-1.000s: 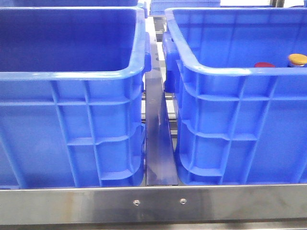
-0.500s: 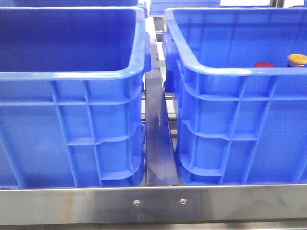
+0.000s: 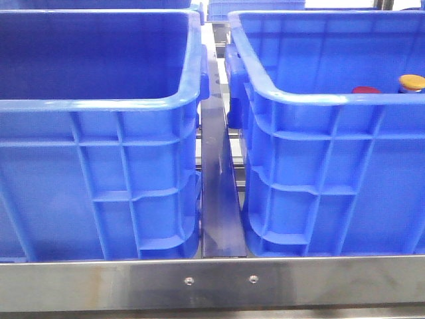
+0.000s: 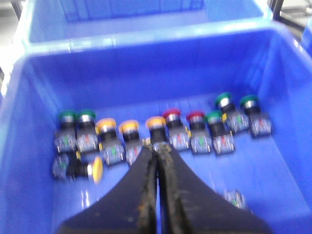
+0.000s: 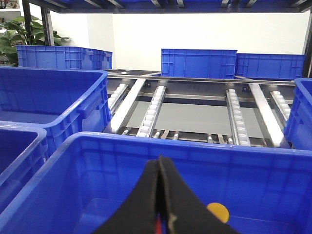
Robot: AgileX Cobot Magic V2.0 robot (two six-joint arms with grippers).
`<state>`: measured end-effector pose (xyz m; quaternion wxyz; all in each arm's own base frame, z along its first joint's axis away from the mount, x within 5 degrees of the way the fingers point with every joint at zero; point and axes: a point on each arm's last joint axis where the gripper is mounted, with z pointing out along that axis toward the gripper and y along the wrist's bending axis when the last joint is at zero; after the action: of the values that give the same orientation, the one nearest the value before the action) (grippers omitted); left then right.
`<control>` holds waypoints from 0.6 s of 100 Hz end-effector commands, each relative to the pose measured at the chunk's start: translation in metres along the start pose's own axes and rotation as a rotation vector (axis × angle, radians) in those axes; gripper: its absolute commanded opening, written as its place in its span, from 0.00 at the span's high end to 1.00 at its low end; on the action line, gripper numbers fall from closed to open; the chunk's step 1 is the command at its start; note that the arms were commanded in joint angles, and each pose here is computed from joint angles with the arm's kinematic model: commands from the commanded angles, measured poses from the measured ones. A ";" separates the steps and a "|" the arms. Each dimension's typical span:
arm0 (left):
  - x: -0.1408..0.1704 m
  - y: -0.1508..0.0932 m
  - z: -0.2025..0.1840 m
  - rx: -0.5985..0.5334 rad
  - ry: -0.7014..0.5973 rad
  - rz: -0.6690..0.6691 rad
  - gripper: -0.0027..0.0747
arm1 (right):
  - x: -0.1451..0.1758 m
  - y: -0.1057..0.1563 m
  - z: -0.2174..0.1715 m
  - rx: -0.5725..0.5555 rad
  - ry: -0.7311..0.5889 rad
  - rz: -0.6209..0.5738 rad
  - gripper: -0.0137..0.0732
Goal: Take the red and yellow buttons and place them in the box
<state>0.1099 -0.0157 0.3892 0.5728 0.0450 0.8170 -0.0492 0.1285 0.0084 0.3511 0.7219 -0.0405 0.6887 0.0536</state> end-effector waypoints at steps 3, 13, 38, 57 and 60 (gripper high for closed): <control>-0.020 0.000 -0.006 0.004 -0.166 -0.005 0.99 | -0.009 0.001 -0.001 -0.010 -0.031 0.010 0.92; -0.019 -0.001 -0.006 0.008 -0.166 -0.011 0.99 | -0.009 0.001 -0.001 -0.010 -0.032 0.011 0.92; -0.001 0.000 -0.005 0.006 -0.328 0.006 0.99 | -0.009 0.001 -0.001 -0.010 -0.032 0.011 0.92; 0.039 0.002 -0.005 -0.006 -0.369 0.030 0.99 | -0.009 0.001 -0.001 -0.010 -0.032 0.011 0.92; 0.045 0.003 -0.007 -0.011 -0.375 0.029 0.99 | -0.009 0.001 -0.001 -0.010 -0.032 0.011 0.92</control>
<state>0.0954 -0.0128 0.3452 0.6695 0.0484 0.7398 -0.0451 0.1285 0.0086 0.3511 0.7219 -0.0413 0.6886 0.0544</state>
